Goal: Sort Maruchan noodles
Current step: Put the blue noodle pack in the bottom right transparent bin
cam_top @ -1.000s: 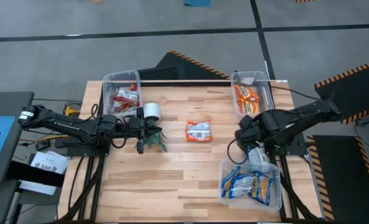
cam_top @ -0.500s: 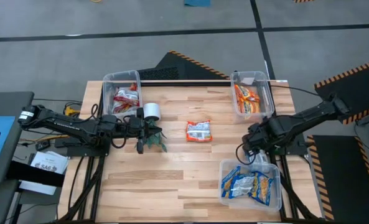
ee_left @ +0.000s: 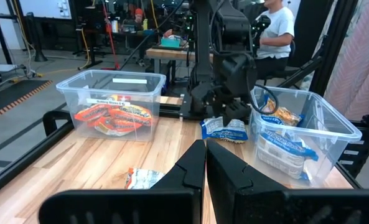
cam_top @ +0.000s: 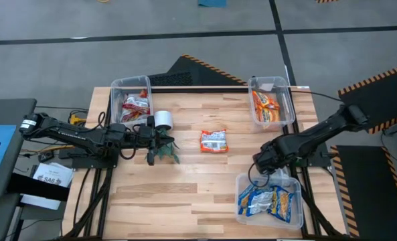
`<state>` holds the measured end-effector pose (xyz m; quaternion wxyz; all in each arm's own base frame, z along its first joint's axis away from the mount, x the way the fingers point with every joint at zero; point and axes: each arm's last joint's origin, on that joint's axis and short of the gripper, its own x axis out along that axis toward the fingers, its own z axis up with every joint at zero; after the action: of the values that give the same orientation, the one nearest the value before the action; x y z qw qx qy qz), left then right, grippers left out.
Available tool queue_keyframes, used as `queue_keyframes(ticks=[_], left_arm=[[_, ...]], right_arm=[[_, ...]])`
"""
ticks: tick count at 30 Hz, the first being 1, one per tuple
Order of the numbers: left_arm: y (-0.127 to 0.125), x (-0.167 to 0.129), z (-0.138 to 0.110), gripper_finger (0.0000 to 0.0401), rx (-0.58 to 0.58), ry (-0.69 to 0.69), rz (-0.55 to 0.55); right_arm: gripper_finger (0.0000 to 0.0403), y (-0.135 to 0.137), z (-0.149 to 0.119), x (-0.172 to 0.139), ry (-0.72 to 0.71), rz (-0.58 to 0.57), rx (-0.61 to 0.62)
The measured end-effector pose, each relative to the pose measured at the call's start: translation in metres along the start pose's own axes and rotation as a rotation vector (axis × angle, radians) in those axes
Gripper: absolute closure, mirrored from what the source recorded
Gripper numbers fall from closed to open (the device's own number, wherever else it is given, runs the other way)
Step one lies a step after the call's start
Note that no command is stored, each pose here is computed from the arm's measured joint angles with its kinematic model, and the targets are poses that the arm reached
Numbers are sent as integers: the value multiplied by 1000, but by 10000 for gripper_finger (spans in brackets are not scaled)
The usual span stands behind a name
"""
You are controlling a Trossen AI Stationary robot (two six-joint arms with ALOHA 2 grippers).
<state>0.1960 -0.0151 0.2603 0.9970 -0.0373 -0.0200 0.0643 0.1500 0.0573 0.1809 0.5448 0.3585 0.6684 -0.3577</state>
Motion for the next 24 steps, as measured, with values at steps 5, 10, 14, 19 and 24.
queue_keyframes(ticks=[5, 10, 14, 19, 24], left_arm=[[0, 0, 0, 401, 0, -1, 0], [0, 0, 0, 401, 0, -1, 0], [0, 0, 0, 401, 0, -1, 0], [0, 0, 0, 401, 0, -1, 0], [0, 0, 0, 401, 4, -2, 0]], right_arm=[[159, 7, 2, 9, 11, -52, -33], [187, 14, 5, 17, 29, -98, -66], [265, 17, 6, 22, 36, -126, -116], [386, 21, 8, 20, 10, -132, -199], [395, 28, 12, -9, -84, -135, -256]])
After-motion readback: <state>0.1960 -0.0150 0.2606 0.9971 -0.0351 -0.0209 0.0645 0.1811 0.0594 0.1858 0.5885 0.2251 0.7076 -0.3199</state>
